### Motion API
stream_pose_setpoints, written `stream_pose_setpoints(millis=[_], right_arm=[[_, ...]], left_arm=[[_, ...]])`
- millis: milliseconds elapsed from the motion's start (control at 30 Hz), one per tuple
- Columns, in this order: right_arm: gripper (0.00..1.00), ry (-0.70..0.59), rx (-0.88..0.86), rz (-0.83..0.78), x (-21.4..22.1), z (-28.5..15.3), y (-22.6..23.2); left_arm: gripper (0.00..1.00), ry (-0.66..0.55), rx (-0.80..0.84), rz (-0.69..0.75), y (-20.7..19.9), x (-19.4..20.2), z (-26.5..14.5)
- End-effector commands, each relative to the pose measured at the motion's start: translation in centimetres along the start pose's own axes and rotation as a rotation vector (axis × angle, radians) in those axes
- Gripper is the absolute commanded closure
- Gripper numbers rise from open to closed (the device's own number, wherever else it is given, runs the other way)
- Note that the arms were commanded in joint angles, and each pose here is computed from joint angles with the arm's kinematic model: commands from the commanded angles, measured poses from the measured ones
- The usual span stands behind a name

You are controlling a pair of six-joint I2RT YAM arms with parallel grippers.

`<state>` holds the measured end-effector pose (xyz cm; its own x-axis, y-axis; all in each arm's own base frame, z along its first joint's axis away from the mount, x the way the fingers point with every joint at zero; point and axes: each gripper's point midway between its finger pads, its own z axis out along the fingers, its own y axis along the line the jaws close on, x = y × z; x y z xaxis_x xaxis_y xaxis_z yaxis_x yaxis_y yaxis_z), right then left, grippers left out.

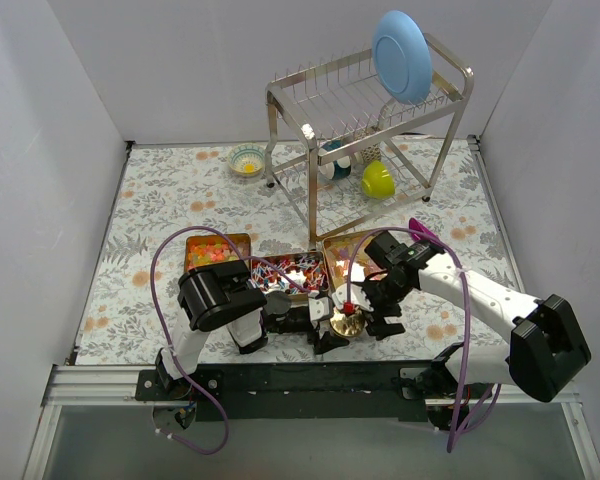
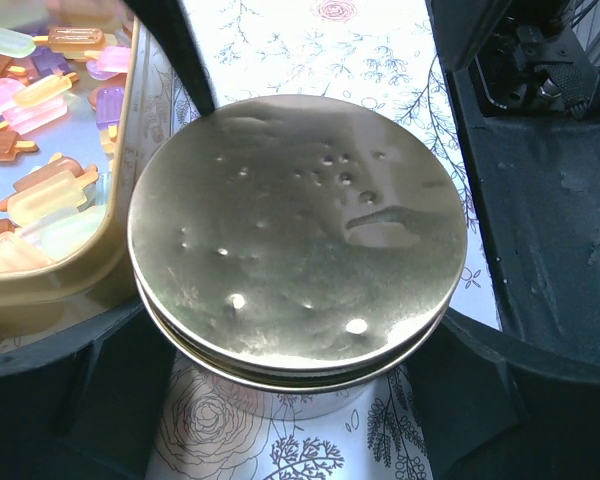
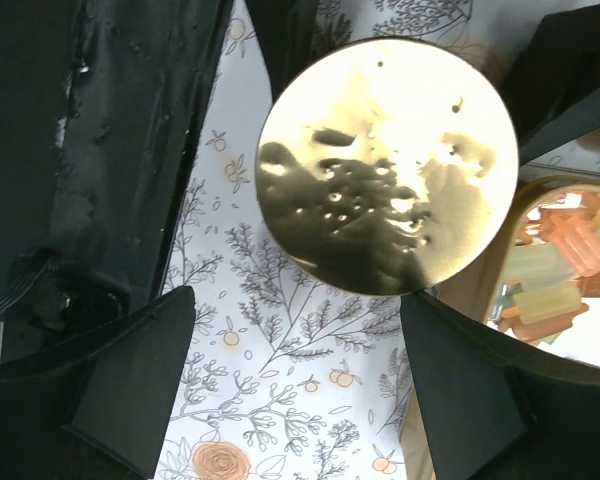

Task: Pack the candies
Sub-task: Screw the bottle lid onto the packing bottle.

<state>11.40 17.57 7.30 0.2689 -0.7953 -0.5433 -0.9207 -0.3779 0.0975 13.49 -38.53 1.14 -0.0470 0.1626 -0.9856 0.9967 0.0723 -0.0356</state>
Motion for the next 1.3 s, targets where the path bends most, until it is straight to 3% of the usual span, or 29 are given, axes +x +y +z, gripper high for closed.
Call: stream_pose_setpoints(millis=[0,267,533,567,633,667,867,1000,1133,1200,1233,1267], right_arm=[[0.11,-0.023,-0.224,0.130,-0.2,-0.3,6.7],[0.14,-0.013,-0.169,0.160,-0.7,-0.8,5.3],[0.13,-0.062,-0.075,0.191,-2.2,-2.8,2.4],[0.13,-0.065,-0.063,0.188,-2.5,-3.1,2.0],[0.13,-0.059,-0.046,0.179,-2.6,-3.2,1.3],[0.12,-0.057,-0.034,0.171,-2.8,-3.5,0.9],[0.12,-0.037,0.003,0.160,-3.1,-4.3,-0.6],[0.12,-0.033,0.067,0.173,-3.9,-5.8,-2.3],[0.12,-0.037,0.145,0.228,-4.2,-7.5,-4.1],[0.11,-0.041,0.195,0.253,-4.3,-8.2,-5.2],[0.11,-0.030,0.241,0.298,-4.2,-8.8,-5.8],[0.11,-0.027,0.275,0.321,-4.0,-9.4,-6.3]], left_arm=[[1.00,0.005,-0.175,-0.148,2.6,3.1,-2.0],[1.00,0.005,-0.135,-0.140,1.8,2.9,-2.0],[1.00,0.003,0.074,-0.026,-3.6,2.1,-1.7],[0.88,0.031,0.094,-0.048,-4.1,2.6,-1.7],[0.54,0.039,0.077,-0.078,-3.8,2.6,-1.5],[0.02,0.031,0.065,-0.079,-3.6,2.2,-1.5],[0.02,0.106,0.040,-0.134,-4.0,2.7,-3.3],[0.02,0.103,0.041,-0.156,-4.7,0.4,-4.9],[0.02,0.131,-0.068,-0.165,-3.1,-1.2,-5.9],[0.02,0.201,-0.118,-0.186,-2.4,-0.4,-6.7],[0.02,0.157,-0.146,-0.165,-1.4,-2.6,-6.5],[0.02,0.218,-0.182,-0.177,-0.9,-1.7,-7.2]])
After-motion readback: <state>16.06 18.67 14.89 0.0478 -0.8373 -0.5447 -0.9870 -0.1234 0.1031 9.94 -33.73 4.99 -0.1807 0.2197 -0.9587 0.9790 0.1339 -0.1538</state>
